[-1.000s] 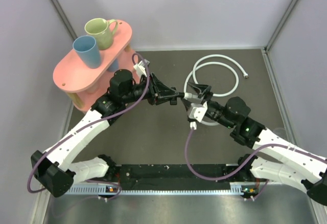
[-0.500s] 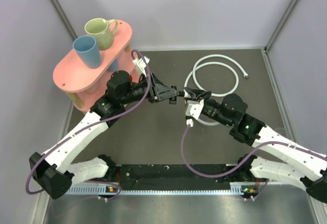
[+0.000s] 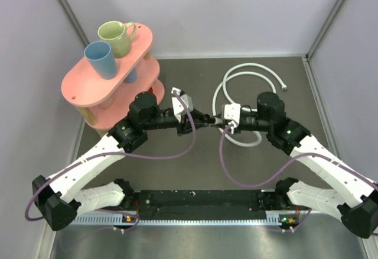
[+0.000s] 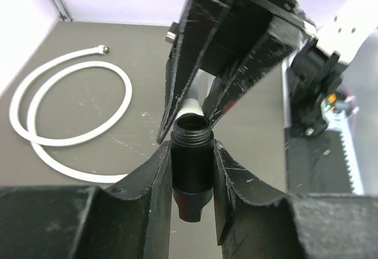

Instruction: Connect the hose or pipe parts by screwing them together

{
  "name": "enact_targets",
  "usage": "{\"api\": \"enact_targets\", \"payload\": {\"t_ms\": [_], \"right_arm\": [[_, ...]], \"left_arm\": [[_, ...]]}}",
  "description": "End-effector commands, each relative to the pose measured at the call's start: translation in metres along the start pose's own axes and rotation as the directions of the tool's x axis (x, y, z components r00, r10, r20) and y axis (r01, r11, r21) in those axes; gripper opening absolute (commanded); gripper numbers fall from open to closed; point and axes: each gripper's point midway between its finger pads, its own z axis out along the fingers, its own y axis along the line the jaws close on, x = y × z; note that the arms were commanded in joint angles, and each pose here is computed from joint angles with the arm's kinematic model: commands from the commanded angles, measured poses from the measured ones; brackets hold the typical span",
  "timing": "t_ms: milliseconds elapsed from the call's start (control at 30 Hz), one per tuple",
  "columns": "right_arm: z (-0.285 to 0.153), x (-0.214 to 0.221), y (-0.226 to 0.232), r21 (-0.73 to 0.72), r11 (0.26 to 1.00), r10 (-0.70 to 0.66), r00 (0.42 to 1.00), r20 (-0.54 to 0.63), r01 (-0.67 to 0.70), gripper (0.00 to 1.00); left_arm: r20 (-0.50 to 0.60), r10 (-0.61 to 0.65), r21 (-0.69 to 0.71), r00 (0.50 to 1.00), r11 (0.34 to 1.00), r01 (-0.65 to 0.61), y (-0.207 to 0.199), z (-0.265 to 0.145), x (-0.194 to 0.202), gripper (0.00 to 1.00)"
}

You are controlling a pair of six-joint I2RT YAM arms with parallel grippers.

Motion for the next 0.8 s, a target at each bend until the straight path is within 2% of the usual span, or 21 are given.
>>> {"api": "enact_targets", "payload": {"t_ms": [0, 67, 200, 233, 267, 300, 333, 367, 600, 767], "right_arm": [[0.005, -0.052, 0.003, -0.115, 0.992, 0.071, 0.978, 0.199, -0.048, 0.00], [0.006, -0.043, 0.005, -0.106, 0.992, 0.093, 0.980, 0.174, -0.075, 0.00], [0.005, -0.016, 0.004, -0.038, 0.989, 0.147, 0.985, 0.090, -0.144, 0.00], [0.005, -0.011, 0.006, -0.032, 0.988, 0.156, 0.985, 0.076, -0.154, 0.00], [0.002, -0.011, 0.007, -0.026, 0.987, 0.161, 0.984, 0.073, -0.159, 0.00], [0.002, -0.003, 0.012, -0.025, 0.984, 0.179, 0.982, 0.056, -0.178, 0.00], [0.001, 0.000, 0.014, -0.025, 0.982, 0.189, 0.981, 0.050, -0.188, 0.00], [0.000, 0.002, 0.016, -0.021, 0.981, 0.194, 0.980, 0.046, -0.194, 0.00], [0.014, 0.030, 0.024, -0.018, 0.935, 0.354, 0.935, -0.028, -0.354, 0.00], [0.031, 0.048, 0.016, 0.021, 0.910, 0.415, 0.908, -0.057, -0.414, 0.00]], "left_arm": [[-0.004, 0.342, 0.190, 0.940, 0.923, -0.335, -0.022, 0.011, 0.029, 0.00], [-0.043, 0.332, 0.182, 0.942, 0.930, -0.319, -0.017, 0.014, 0.037, 0.00], [-0.074, 0.234, 0.157, 0.969, 0.963, -0.221, -0.011, 0.022, 0.040, 0.00], [-0.076, 0.206, 0.133, 0.976, 0.972, -0.195, -0.009, 0.023, 0.041, 0.10], [-0.068, 0.187, 0.100, 0.980, 0.979, -0.180, -0.004, 0.024, 0.041, 0.27], [-0.076, 0.163, 0.071, 0.984, 0.985, -0.158, -0.001, 0.023, 0.042, 0.33], [-0.077, 0.164, 0.059, 0.983, 0.985, -0.160, 0.001, 0.022, 0.041, 0.55], [-0.078, 0.171, 0.046, 0.982, 0.985, -0.168, 0.003, 0.021, 0.041, 0.64], [-0.067, 0.211, -0.153, 0.975, 0.964, -0.218, 0.028, -0.001, 0.013, 0.74], [-0.053, 0.220, -0.269, 0.974, 0.936, -0.227, 0.036, -0.024, 0.004, 0.77]]}}
